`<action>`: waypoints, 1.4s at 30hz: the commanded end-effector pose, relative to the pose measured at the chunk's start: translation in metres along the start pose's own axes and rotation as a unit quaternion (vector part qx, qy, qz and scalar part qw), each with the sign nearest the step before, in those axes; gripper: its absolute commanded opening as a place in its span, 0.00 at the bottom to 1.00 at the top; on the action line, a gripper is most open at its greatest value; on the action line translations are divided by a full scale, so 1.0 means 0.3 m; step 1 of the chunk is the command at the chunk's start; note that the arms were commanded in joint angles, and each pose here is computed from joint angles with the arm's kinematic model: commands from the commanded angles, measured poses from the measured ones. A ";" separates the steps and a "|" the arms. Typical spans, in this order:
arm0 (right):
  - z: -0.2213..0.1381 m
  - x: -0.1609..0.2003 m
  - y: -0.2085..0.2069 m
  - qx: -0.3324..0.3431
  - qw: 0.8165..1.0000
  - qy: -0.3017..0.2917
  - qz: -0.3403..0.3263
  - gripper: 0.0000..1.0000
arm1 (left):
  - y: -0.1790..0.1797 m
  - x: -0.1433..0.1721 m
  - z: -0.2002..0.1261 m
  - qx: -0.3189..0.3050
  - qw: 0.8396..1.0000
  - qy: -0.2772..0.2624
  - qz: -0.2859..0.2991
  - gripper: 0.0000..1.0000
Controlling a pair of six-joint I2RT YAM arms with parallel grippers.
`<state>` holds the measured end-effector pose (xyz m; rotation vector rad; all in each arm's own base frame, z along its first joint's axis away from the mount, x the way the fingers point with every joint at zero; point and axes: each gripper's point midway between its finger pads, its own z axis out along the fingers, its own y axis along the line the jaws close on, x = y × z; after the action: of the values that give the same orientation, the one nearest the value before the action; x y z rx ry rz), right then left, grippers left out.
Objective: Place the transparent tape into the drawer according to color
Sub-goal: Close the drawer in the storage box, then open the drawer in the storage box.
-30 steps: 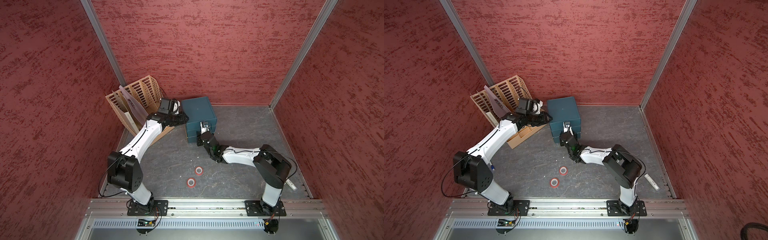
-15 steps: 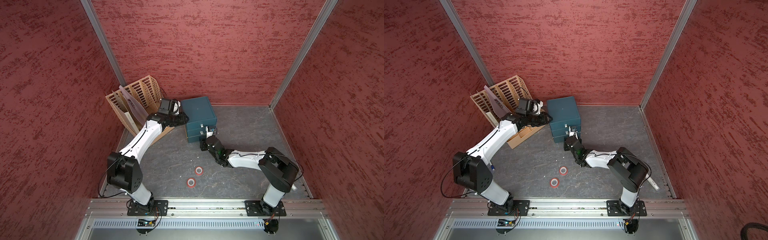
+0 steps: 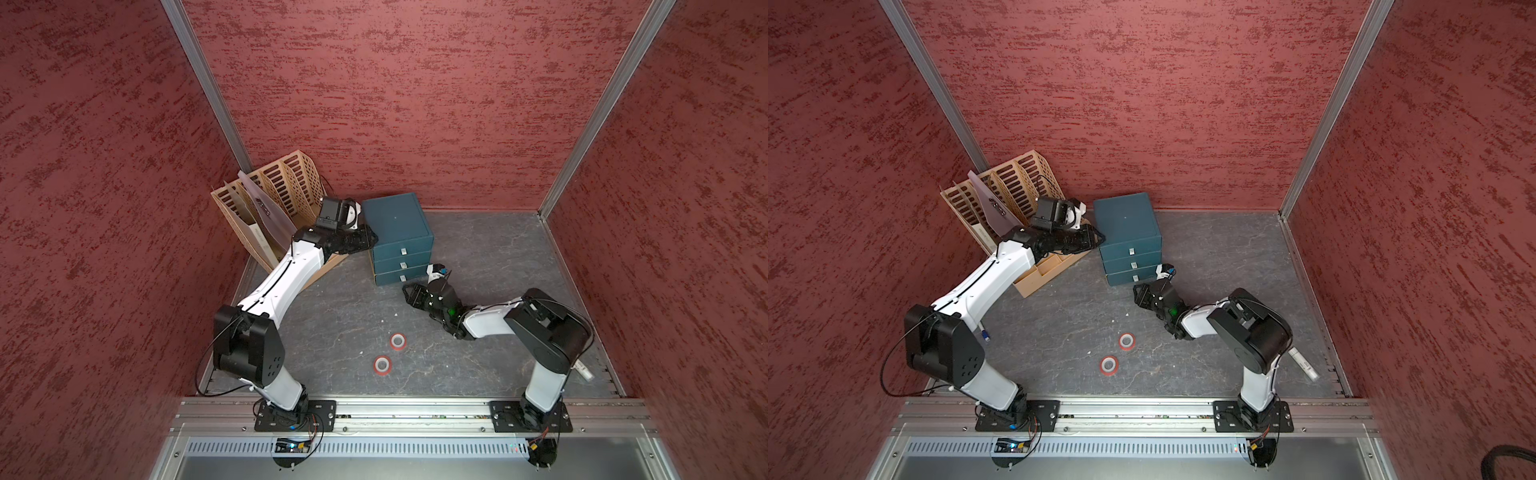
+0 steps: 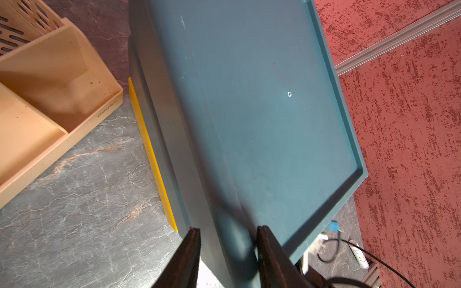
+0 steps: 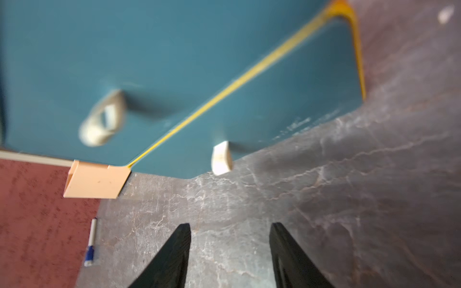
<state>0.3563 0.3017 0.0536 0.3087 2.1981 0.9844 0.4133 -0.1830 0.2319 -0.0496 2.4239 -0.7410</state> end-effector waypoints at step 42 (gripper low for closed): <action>0.129 -0.130 0.038 -0.099 0.987 -0.035 0.122 0.00 | 0.010 0.018 -0.029 -0.005 1.000 0.006 0.010 0.42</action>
<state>0.4043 0.3155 0.0577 0.5161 2.0516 1.2858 0.4110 -0.1820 0.2325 -0.0455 2.4228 -0.7413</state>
